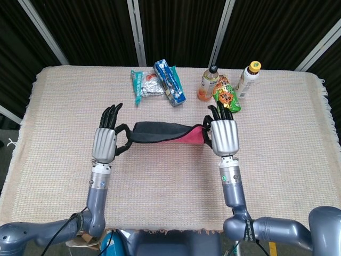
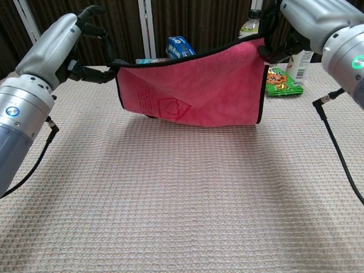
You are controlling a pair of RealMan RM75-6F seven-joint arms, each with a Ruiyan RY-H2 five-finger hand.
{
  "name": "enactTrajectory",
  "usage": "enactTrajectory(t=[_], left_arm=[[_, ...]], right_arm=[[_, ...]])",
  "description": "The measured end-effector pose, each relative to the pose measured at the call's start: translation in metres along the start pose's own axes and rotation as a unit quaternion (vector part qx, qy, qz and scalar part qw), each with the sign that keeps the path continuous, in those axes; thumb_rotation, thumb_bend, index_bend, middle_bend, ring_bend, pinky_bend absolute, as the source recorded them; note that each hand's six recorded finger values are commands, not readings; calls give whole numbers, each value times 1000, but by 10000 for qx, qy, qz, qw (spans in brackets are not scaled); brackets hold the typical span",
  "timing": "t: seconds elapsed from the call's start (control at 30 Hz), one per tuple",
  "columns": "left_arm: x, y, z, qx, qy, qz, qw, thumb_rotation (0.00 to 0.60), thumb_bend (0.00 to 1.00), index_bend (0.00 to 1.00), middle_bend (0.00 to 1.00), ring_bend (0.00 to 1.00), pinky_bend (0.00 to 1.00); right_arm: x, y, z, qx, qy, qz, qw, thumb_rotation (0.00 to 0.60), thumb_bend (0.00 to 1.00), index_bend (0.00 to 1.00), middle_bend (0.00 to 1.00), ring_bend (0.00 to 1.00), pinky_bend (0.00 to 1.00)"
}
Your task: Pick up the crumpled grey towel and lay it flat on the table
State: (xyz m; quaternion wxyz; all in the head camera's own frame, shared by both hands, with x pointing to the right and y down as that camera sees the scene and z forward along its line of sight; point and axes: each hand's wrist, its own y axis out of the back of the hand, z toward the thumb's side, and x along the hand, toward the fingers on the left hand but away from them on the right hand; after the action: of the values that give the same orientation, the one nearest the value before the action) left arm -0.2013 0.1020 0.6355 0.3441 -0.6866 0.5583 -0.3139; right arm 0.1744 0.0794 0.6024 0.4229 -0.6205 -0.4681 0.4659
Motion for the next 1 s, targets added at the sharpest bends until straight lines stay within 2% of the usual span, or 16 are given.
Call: enactTrajectory(t=[0.67,1.0], left_arm=[[-64,-8,12,-375,-203,-499,9978,600,469,612,50,0,13],[-85,-14,25,-448,-408,-584,9965,600,469,613,52,0,13]], right_arm=[[66,-22,-25,201,-21,448,9988,600,568,726,271,131,220],[82,-25,-40,267,-53,486,9984,600,569,726,271,130,220]])
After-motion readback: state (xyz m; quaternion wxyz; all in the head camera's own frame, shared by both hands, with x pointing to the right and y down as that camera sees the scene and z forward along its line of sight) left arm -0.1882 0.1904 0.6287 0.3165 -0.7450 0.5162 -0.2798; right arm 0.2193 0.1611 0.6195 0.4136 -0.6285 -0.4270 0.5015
